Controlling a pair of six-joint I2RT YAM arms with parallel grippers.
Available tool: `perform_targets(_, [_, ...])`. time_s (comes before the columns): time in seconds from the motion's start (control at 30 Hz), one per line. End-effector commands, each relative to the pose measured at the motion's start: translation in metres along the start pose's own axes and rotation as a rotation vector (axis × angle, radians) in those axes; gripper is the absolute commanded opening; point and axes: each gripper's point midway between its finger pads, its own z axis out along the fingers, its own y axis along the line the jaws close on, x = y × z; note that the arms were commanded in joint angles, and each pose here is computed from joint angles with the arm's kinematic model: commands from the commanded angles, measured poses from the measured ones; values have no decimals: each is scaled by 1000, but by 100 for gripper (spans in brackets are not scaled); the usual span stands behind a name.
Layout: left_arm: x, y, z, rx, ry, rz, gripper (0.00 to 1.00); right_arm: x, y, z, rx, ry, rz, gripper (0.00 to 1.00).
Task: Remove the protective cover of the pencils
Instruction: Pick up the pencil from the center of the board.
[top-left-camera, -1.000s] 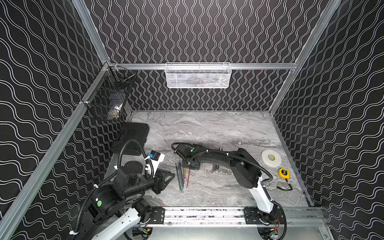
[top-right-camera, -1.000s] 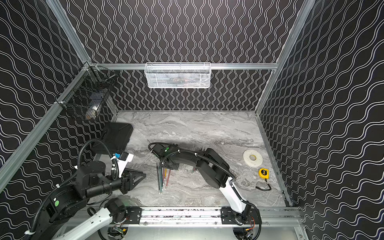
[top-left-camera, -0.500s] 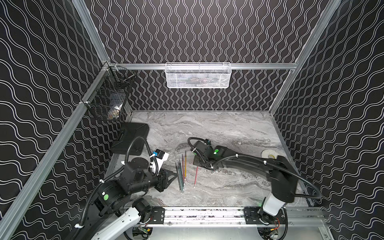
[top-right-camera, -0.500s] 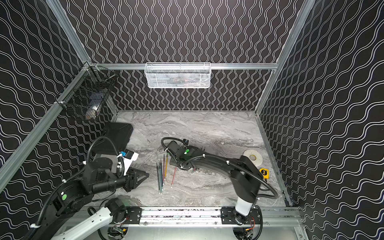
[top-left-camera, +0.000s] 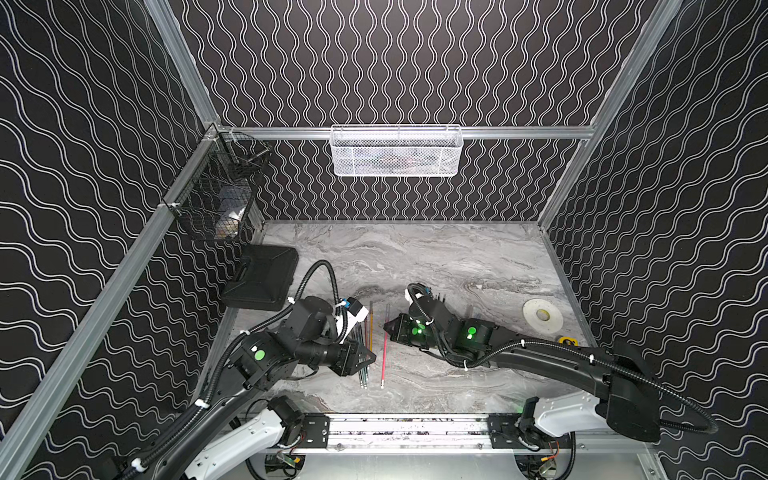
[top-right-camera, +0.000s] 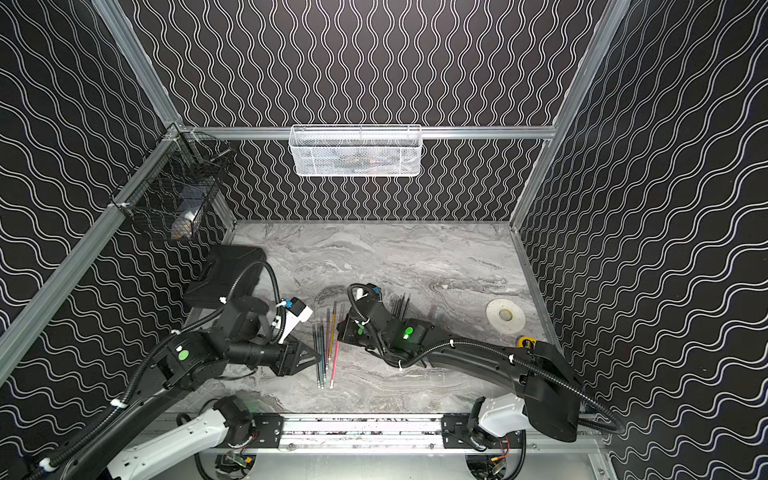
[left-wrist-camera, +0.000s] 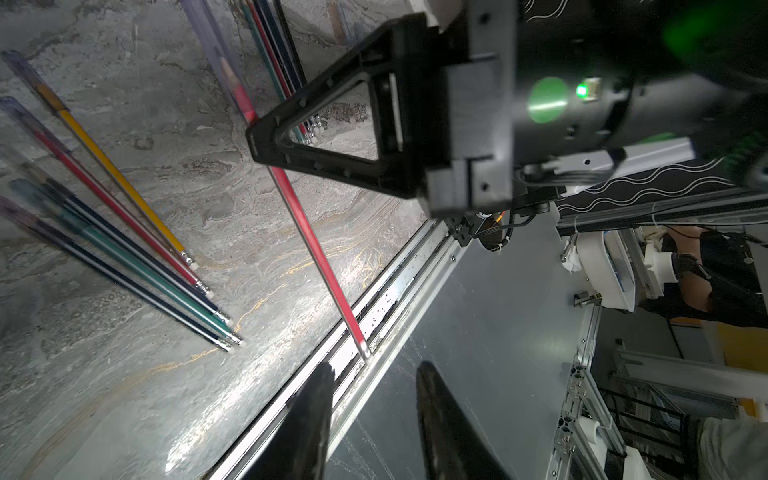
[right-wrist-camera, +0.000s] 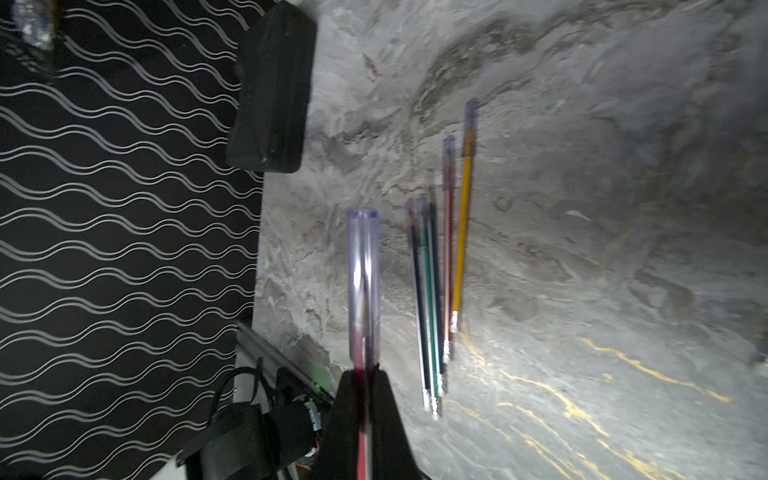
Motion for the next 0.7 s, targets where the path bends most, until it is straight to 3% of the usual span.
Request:
perform_targets(0.0, [-5,1,0,-9,-19,23,38,-8,31,-7,-118,-57,20,3])
perform_targets(0.3, [-8,14,1,-80,-36,-9,38,-5,55,-24,-207,-146,78,3])
perform_targets(0.67, [-9,14,0,-79,-43,-7,38,-11,63,-44,-232,-196,105,3])
